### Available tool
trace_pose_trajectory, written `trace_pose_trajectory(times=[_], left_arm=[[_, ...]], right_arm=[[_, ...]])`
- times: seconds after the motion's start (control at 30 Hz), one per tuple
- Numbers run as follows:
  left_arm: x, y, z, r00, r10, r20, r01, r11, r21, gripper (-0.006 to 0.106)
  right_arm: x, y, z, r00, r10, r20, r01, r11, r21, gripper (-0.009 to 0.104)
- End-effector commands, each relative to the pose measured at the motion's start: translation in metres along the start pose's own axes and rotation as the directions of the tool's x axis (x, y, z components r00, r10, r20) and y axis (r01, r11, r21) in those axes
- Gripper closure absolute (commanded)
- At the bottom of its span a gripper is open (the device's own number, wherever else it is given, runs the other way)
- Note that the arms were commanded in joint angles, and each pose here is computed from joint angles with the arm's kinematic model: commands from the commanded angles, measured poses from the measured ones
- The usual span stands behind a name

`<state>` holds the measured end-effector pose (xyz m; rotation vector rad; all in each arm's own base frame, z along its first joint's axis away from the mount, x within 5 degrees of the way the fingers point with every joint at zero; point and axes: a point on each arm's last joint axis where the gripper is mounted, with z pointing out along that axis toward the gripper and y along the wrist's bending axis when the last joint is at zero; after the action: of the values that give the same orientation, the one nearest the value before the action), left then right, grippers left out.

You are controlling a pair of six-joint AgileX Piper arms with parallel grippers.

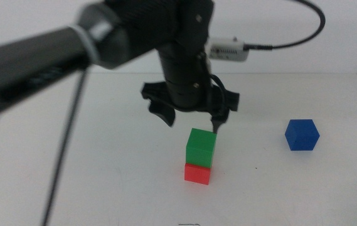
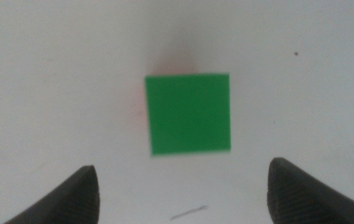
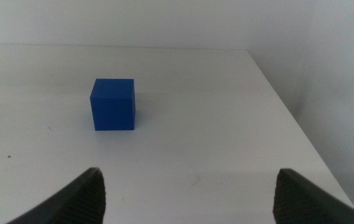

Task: Stack red cubes first, then green, then blue cubes in a specific spot.

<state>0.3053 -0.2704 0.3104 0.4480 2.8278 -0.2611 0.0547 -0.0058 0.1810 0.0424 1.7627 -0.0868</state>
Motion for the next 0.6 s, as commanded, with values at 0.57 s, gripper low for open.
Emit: trace_pose_trajectory(times=[0.57], left_arm=[[0.158, 0.11, -0.25, 0.726, 0.408, 0.553, -0.402, 0.905, -0.141, 0.009]], right_arm=[[-0.011, 0.0, -0.002, 0.995, -0.026, 0.101, 0.026, 1.0, 0.005, 0.001]])
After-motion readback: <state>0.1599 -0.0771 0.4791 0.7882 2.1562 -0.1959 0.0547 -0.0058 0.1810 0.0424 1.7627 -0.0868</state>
